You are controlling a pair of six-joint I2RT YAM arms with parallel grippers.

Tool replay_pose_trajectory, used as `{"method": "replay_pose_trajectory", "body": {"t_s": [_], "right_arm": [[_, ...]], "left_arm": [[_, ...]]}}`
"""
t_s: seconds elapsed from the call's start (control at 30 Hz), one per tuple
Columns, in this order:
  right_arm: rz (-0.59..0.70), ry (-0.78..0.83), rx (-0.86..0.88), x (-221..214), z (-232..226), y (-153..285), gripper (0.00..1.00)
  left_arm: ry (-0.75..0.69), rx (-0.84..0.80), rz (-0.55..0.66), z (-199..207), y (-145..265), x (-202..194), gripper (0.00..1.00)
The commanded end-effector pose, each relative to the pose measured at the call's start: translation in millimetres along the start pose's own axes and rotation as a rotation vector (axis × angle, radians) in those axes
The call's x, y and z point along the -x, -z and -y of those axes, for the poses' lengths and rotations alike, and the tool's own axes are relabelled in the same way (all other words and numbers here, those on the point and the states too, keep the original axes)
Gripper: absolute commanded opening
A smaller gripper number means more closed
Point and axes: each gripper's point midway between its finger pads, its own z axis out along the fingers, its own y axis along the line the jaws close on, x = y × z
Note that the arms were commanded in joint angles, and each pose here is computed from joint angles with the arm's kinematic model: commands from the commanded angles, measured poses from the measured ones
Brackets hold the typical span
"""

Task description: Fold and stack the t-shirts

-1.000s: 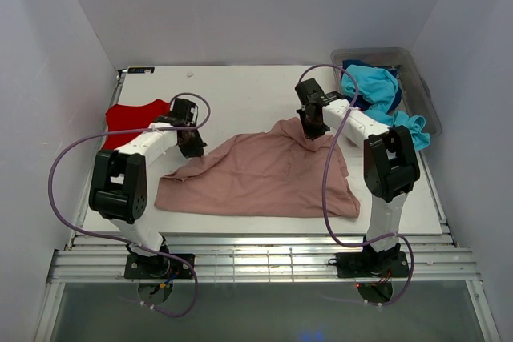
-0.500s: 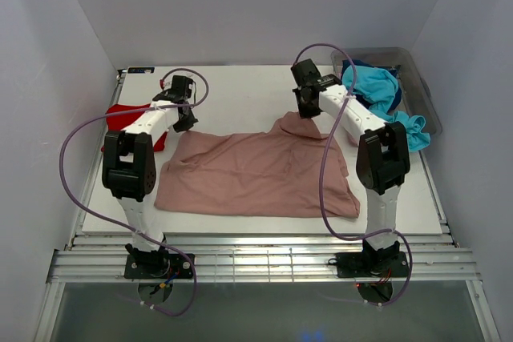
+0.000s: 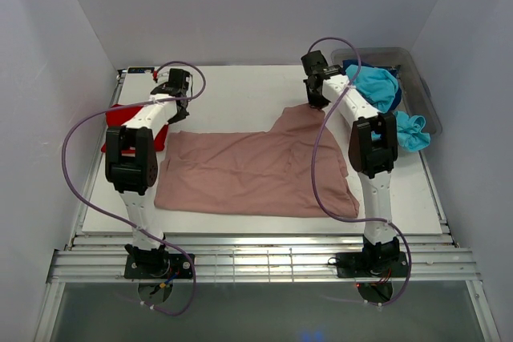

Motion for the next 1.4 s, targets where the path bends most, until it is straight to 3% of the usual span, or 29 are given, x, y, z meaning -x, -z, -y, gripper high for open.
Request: {"method": "replay_pose_trajectory", "body": {"t_s": [0.0, 0.17, 1.13, 1.3, 1.37], "right_arm": [[0.017, 0.005, -0.002, 8, 6, -9, 0.08], [0.01, 0.016, 0.013, 9, 3, -25, 0.08], [-0.024, 0.022, 0.039, -9, 0, -26, 0.08], [-0.016, 0.012, 0.043, -6, 1, -24, 0.08], [-0.015, 0.01, 0.045, -5, 1, -23, 0.08]], "left_arm": [[-0.013, 0.041, 0.051, -3, -5, 16, 0.28], [-0.055, 0.039, 0.019, 0, -17, 5, 0.33], [-0.07, 0.103, -0.142, -16, -47, -60, 0.34], [-0.088, 0.116, -0.15, -17, -57, -65, 0.0], [-0.1, 0.125, -0.159, -18, -61, -70, 0.0]]}}
